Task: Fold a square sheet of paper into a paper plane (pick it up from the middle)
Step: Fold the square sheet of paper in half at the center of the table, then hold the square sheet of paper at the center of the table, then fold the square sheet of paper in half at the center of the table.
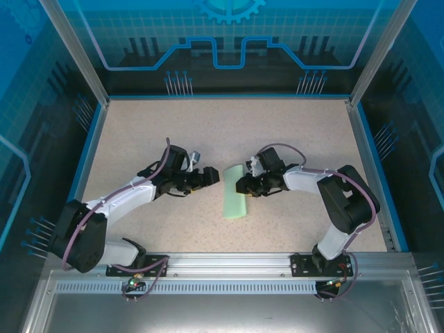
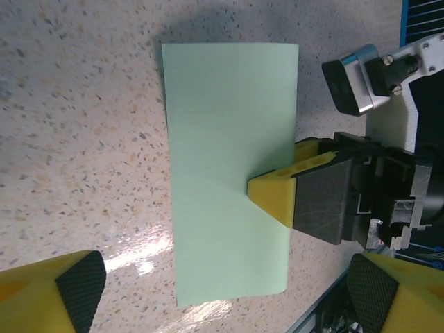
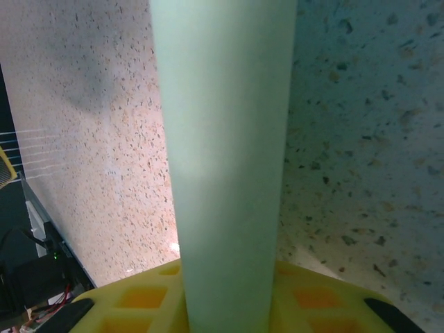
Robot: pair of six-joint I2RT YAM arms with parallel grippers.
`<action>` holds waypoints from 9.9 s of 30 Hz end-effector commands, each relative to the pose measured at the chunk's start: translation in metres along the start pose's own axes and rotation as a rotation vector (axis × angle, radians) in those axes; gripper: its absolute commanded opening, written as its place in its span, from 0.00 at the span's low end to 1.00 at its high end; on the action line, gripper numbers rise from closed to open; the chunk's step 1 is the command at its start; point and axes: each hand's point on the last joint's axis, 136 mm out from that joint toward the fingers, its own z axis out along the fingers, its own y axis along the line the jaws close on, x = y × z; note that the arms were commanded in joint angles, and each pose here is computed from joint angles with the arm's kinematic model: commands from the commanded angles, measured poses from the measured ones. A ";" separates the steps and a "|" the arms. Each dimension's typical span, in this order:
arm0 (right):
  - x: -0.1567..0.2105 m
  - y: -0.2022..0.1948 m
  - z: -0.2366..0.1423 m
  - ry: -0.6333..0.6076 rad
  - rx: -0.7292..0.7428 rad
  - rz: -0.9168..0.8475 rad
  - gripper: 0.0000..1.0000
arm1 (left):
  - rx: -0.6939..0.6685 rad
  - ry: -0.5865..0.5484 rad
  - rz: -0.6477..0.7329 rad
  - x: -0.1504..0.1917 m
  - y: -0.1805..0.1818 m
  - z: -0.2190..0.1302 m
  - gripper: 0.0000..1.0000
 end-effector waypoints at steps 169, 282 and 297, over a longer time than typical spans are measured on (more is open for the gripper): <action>0.002 -0.051 -0.013 0.071 0.346 -0.066 0.40 | -0.198 0.074 0.115 0.042 -0.007 0.065 0.49; -0.014 -0.050 -0.018 0.030 0.117 0.058 0.20 | -0.493 0.164 0.172 0.061 0.066 0.111 0.35; -0.002 -0.070 -0.013 0.062 0.131 0.063 0.20 | -0.527 0.177 0.178 0.062 0.072 0.110 0.34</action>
